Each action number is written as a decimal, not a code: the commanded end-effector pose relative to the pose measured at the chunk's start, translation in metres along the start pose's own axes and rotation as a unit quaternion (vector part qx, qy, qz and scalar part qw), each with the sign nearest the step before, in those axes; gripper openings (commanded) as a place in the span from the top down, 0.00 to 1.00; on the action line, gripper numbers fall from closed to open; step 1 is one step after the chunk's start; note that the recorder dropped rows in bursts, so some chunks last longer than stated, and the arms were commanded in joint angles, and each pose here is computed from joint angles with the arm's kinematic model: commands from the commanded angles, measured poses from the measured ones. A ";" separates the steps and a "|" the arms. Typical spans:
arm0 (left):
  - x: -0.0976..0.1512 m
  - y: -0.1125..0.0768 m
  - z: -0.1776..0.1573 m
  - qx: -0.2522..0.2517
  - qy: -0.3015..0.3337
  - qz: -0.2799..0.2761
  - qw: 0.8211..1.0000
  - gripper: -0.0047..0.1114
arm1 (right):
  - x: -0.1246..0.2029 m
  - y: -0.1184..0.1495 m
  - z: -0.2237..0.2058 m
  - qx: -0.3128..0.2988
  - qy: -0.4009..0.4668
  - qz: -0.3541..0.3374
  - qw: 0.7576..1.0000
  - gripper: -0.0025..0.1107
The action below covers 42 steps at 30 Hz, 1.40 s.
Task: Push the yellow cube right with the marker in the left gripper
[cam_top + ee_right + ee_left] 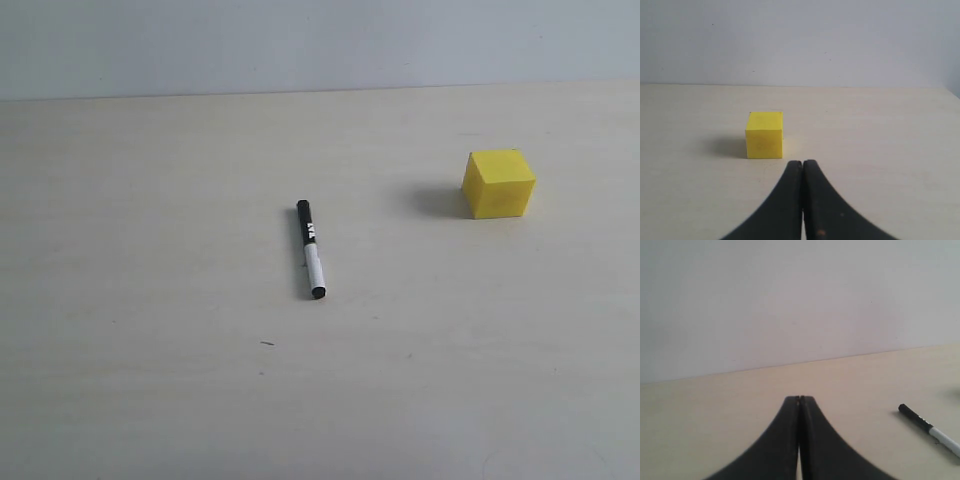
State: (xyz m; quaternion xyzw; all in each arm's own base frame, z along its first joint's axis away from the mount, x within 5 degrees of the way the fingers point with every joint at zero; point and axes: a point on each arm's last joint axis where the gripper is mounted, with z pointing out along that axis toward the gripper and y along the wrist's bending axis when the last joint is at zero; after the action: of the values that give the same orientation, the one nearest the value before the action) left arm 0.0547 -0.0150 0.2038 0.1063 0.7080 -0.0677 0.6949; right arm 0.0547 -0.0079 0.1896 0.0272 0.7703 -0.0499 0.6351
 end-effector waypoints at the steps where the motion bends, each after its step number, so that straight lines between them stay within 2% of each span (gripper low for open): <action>1: 0.010 -0.004 -0.001 0.020 0.053 -0.006 0.998 0.94 | 0.000 0.000 0.000 -0.003 -0.007 0.000 1.000 0.98; 4: 0.019 -0.007 -0.002 0.039 0.100 -0.006 0.994 0.94 | 0.000 0.000 0.000 -0.003 -0.007 0.000 1.000 0.98; 8: 0.022 -0.009 -0.003 0.046 0.118 -0.007 0.992 0.94 | 0.000 0.000 0.000 -0.003 -0.007 0.000 1.000 0.98; 42: 0.022 -0.009 -0.003 0.046 0.118 -0.007 0.992 0.94 | 0.000 0.000 0.000 -0.003 -0.007 0.000 1.000 0.98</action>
State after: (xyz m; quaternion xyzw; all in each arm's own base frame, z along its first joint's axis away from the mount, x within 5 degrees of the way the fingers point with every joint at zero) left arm 0.0496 -0.0211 0.1819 0.1445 0.7822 -0.0873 0.5997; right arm 0.0547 -0.0079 0.1896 0.0272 0.7703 -0.0499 0.6351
